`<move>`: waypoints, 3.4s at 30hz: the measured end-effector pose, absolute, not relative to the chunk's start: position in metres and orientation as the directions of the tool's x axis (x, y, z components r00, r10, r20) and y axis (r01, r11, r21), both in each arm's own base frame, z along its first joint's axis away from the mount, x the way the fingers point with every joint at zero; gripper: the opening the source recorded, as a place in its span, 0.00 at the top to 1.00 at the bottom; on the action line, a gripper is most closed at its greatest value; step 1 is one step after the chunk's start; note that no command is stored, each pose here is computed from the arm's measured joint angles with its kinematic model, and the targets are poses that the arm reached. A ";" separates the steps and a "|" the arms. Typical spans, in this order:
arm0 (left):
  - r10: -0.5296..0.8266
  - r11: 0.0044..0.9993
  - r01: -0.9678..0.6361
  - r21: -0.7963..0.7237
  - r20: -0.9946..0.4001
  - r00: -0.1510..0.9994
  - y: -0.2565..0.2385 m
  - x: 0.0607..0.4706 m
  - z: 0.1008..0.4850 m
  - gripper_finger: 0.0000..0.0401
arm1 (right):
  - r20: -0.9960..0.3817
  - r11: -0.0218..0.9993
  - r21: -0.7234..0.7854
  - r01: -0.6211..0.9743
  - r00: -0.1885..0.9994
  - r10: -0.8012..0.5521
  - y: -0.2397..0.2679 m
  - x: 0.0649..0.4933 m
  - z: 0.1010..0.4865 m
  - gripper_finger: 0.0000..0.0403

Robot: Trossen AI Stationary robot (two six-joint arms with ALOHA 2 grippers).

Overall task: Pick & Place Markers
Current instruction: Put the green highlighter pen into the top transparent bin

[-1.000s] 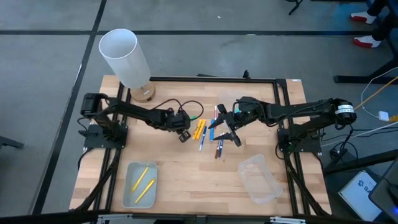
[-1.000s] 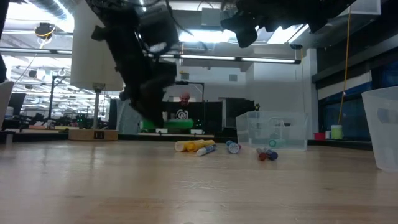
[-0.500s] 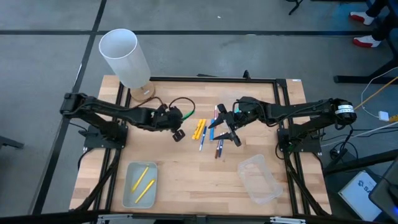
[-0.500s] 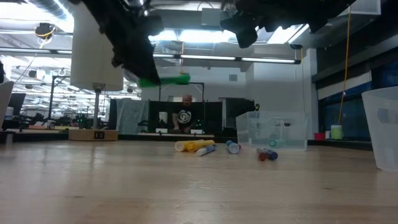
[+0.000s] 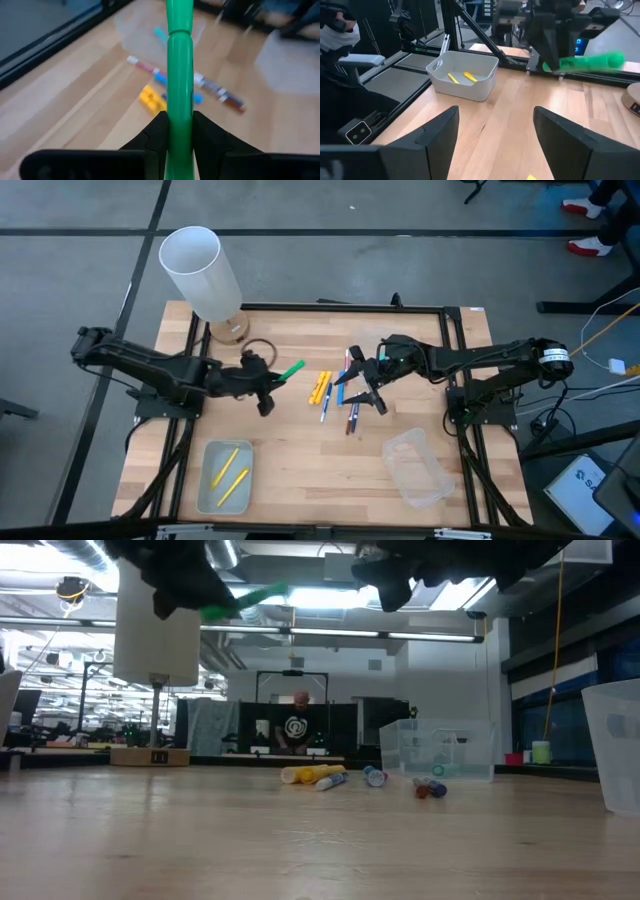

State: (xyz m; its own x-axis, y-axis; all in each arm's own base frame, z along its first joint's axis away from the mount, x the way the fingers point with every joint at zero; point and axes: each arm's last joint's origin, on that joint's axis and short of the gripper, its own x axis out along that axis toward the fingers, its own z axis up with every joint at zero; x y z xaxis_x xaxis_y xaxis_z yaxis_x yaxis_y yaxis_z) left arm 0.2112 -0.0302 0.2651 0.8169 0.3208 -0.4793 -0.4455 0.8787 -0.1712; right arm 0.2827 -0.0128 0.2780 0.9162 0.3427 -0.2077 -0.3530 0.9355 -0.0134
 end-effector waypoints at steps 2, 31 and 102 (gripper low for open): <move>0.302 0.881 -0.418 -0.222 -0.415 0.858 -0.031 0.203 0.261 0.85 | -0.195 0.936 -0.021 -0.352 0.919 0.342 -0.013 0.284 0.278 0.37; 0.134 0.971 -0.131 -0.199 0.002 0.991 -0.050 0.207 0.248 0.85 | 0.110 0.975 -0.020 -0.223 0.969 0.223 -0.020 0.349 0.277 0.37; 0.160 0.959 -0.169 -0.229 -0.058 0.985 -0.050 0.209 0.240 0.54 | -0.091 0.976 0.008 -0.218 0.972 0.218 -0.018 0.390 0.282 0.83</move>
